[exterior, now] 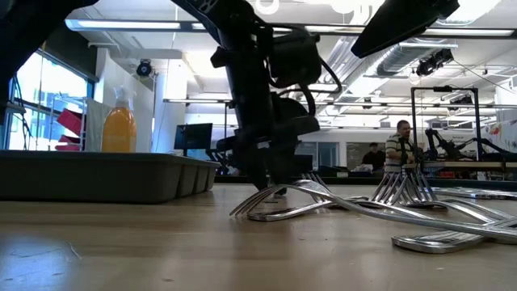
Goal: Sort silverware
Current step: Put the silver fork into the black silverware tray
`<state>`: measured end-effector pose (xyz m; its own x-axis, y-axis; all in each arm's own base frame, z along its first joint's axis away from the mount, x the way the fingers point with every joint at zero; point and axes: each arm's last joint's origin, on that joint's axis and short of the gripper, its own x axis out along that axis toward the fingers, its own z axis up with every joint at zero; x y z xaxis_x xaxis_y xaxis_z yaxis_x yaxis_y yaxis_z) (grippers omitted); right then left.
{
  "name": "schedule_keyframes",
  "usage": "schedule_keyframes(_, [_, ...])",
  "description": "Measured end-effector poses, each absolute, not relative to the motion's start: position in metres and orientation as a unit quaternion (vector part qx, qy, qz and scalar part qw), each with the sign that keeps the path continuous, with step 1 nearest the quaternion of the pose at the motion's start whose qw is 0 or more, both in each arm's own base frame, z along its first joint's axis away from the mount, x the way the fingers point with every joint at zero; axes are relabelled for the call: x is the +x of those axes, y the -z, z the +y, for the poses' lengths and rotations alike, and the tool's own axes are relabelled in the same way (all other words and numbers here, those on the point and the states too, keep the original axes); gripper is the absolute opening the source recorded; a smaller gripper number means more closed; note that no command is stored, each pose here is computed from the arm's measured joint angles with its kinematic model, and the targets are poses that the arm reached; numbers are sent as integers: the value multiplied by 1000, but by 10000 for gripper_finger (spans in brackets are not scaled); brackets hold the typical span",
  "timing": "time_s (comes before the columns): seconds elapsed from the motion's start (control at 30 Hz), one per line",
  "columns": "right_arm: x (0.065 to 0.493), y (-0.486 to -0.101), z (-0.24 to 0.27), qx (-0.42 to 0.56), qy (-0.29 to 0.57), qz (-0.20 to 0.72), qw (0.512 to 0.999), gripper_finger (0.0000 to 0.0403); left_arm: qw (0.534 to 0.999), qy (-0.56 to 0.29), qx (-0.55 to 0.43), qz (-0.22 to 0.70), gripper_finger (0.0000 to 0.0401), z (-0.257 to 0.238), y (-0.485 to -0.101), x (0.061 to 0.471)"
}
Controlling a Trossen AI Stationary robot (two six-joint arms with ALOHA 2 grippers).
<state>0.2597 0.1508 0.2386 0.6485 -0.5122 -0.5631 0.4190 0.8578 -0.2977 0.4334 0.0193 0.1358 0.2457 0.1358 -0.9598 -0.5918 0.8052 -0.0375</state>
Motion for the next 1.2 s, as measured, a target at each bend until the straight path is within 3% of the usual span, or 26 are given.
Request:
schedule_keyframes(0.23, [260,-239,151,-69,257,330,906,192,785,-201,-144,567,12,21,-137,437])
schedule_keyframes(0.4, [260,-239,151,-69,257,330,906,192,819,-179,-104,535,4,15,-154,452])
schedule_keyframes(0.6, [260,-239,151,-69,257,330,906,192,847,-104,-1,521,2,-4,-210,462])
schedule_keyframes(0.67, [260,-239,151,-69,257,330,906,192,834,-54,69,544,2,-17,-228,455])
schedule_keyframes(0.77, [260,-239,151,-69,257,330,906,192,772,-27,162,615,1,-34,-242,431])
schedule_keyframes(0.87, [260,-239,151,-69,257,330,906,192,693,-24,183,697,1,-41,-243,406])
schedule_keyframes(0.93, [260,-239,151,-69,257,330,906,192,665,-40,174,726,0,-40,-242,394])
schedule_keyframes(1.1, [260,-239,151,-63,257,330,906,192,636,-32,163,754,0,-38,-235,358])
schedule_keyframes(1.2, [260,-239,151,-62,257,329,907,192,648,-44,151,746,0,-33,-234,331])
